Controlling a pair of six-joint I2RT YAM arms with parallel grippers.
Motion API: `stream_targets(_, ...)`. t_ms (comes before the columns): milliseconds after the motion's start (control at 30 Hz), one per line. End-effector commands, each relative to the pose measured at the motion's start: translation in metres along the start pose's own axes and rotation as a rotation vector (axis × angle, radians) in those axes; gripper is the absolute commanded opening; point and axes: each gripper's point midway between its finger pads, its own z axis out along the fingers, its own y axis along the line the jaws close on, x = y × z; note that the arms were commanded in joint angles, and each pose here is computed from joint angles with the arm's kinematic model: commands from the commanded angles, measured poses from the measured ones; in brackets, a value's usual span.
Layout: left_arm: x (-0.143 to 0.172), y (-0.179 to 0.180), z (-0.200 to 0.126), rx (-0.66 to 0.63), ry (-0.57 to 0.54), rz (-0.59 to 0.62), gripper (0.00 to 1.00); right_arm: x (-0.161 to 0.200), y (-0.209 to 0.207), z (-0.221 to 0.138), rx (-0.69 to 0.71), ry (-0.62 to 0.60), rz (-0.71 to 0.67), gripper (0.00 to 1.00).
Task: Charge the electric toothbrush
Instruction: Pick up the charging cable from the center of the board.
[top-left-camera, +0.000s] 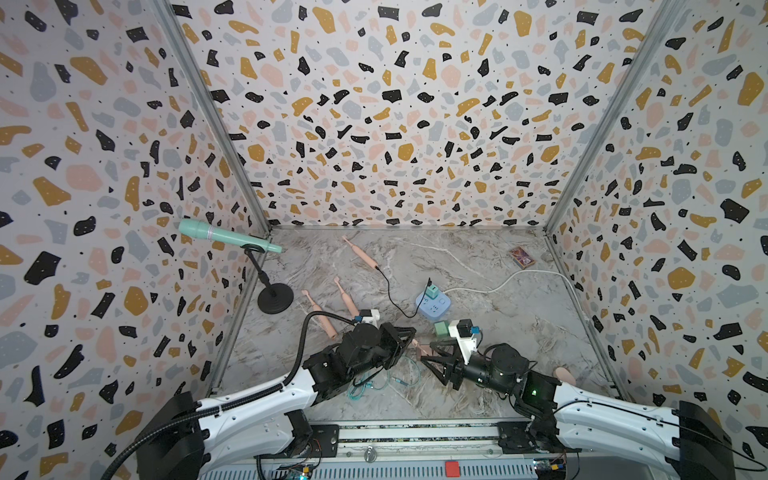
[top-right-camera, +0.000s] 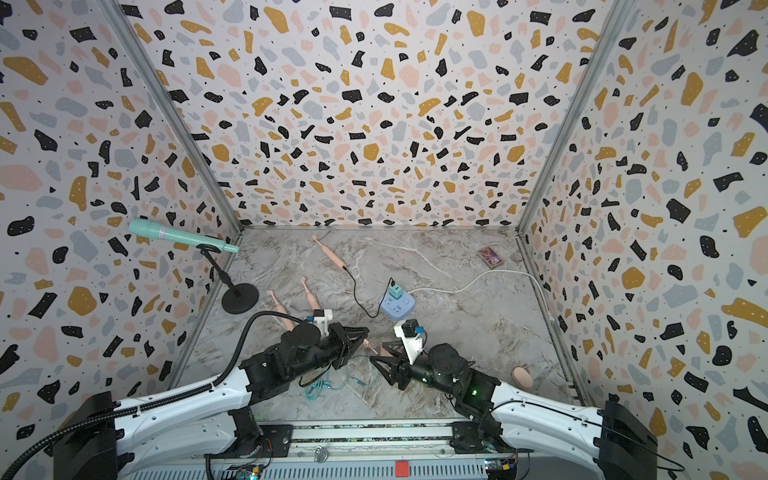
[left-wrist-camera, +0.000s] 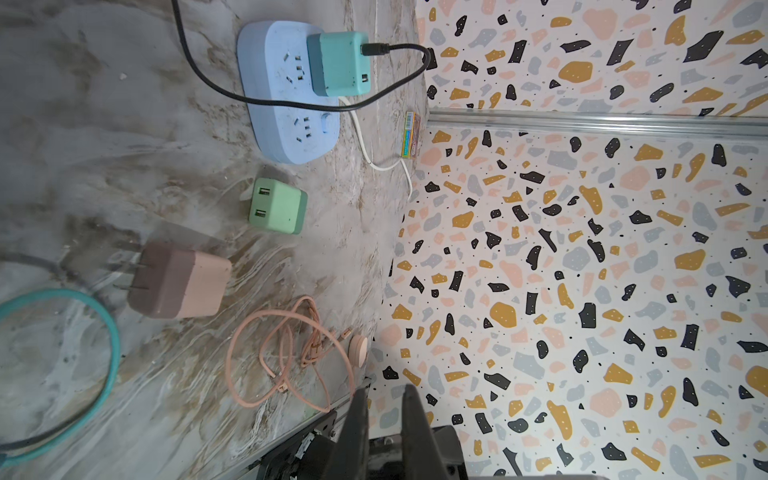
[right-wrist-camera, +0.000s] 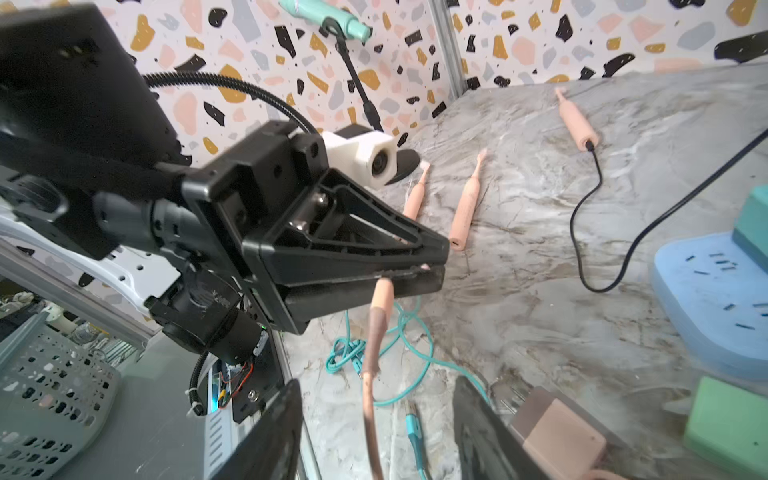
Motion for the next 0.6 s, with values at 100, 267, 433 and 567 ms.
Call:
stream_targets(100,0.000,-0.010,-0.002,0.044,0.002,-0.007,0.00,-0.037,0.016,0.012,-0.043,-0.096,-0.025,0.50)
stream_targets(267,-0.001,-0.008,-0.002,0.043,-0.002,-0.008,0.00,-0.041,0.014,0.022,-0.028,-0.097,-0.026,0.44)
stream_targets(433,-0.002,-0.009,-0.003,0.047,-0.008,-0.011,0.00,-0.039,0.010,0.032,-0.003,-0.073,-0.034,0.38)
stream_targets(567,-0.004,-0.009,-0.005,0.051,-0.019,-0.014,0.00,-0.037,0.005,0.035,0.022,-0.062,-0.031,0.35)
